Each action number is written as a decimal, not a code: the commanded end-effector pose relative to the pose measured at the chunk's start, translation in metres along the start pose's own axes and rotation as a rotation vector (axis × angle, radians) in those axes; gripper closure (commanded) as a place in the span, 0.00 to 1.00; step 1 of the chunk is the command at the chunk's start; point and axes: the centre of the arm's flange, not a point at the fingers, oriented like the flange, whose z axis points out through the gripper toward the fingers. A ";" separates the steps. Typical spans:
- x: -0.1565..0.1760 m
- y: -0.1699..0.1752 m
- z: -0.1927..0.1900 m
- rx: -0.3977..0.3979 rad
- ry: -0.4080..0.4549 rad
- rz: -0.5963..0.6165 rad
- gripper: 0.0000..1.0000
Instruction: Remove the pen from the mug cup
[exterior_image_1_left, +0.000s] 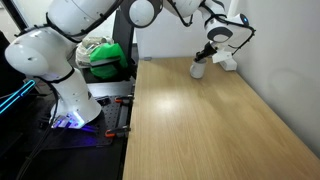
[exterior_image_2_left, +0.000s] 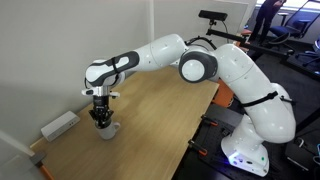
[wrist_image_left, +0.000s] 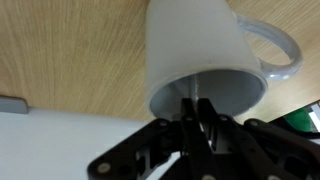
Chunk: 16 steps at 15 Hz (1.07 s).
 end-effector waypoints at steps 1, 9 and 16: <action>0.008 0.003 -0.019 -0.022 0.022 0.031 0.97; 0.030 -0.010 -0.049 -0.079 0.058 0.077 0.97; 0.060 -0.029 -0.081 -0.160 0.068 0.094 0.97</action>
